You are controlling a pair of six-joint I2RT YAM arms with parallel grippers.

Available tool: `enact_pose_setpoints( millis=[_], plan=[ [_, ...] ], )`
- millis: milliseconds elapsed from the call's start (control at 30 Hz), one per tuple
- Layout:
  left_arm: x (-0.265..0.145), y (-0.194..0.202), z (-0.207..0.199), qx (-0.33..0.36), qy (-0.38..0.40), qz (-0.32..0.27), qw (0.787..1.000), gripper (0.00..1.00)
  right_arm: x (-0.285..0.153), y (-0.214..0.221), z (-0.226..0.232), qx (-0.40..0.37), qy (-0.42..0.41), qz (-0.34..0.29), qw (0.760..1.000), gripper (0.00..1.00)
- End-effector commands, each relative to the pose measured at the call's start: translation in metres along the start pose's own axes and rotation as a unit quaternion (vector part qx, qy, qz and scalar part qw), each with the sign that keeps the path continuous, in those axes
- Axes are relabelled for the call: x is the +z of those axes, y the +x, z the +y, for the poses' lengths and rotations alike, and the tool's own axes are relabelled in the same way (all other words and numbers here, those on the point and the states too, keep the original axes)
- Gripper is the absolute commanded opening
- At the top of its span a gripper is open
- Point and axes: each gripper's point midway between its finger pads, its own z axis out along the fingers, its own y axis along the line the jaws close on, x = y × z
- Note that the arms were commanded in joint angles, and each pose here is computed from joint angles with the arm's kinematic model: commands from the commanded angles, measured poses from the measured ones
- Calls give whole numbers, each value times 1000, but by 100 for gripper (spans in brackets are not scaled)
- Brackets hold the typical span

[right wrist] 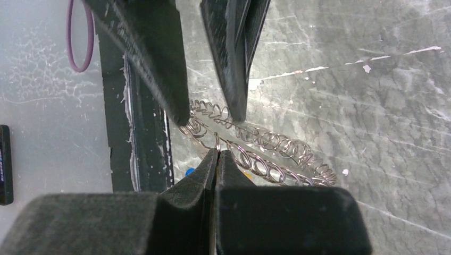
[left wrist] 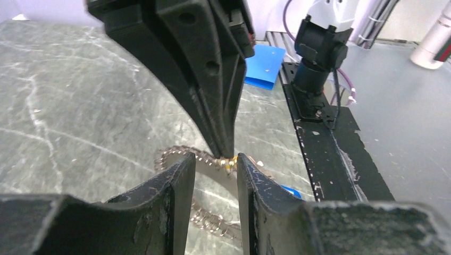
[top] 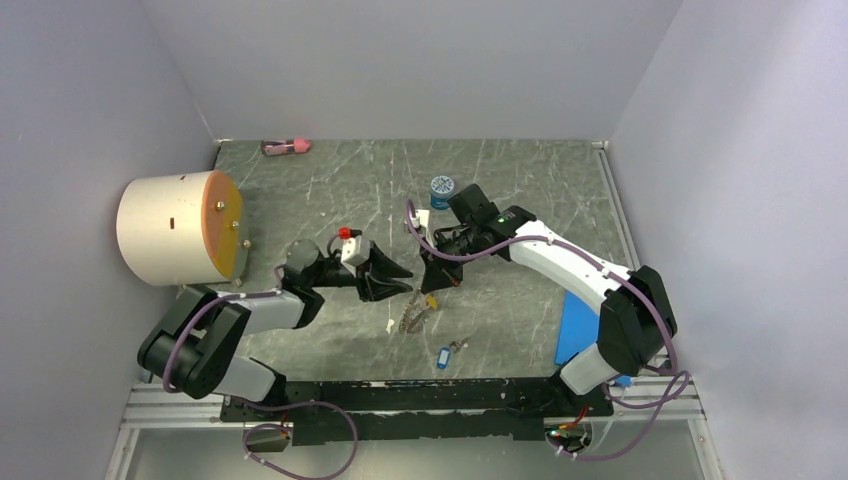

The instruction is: Put the keys on the keyring

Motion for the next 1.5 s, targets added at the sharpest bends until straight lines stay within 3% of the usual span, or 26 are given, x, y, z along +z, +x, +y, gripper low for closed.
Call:
enact_pose_setpoints(
  millis=[0,300,900,1300,1467],
  plan=[
    [18,-3,-11,26,45,23,998,39,-7,-16,6,-35,-6,-26,999,0],
    [13,3,0,77,-15,77,994,39,-19,-33,12,-56,2,-44,997,0],
    [15,-13,-1,99,-3,79,992,38,-24,-45,19,-69,1,-31,997,0],
    [22,-10,-7,93,23,90,991,27,-20,-49,19,-70,-2,-33,997,0],
    [24,-9,-8,95,30,90,991,19,-19,-48,18,-68,-1,-30,997,0]
  ],
)
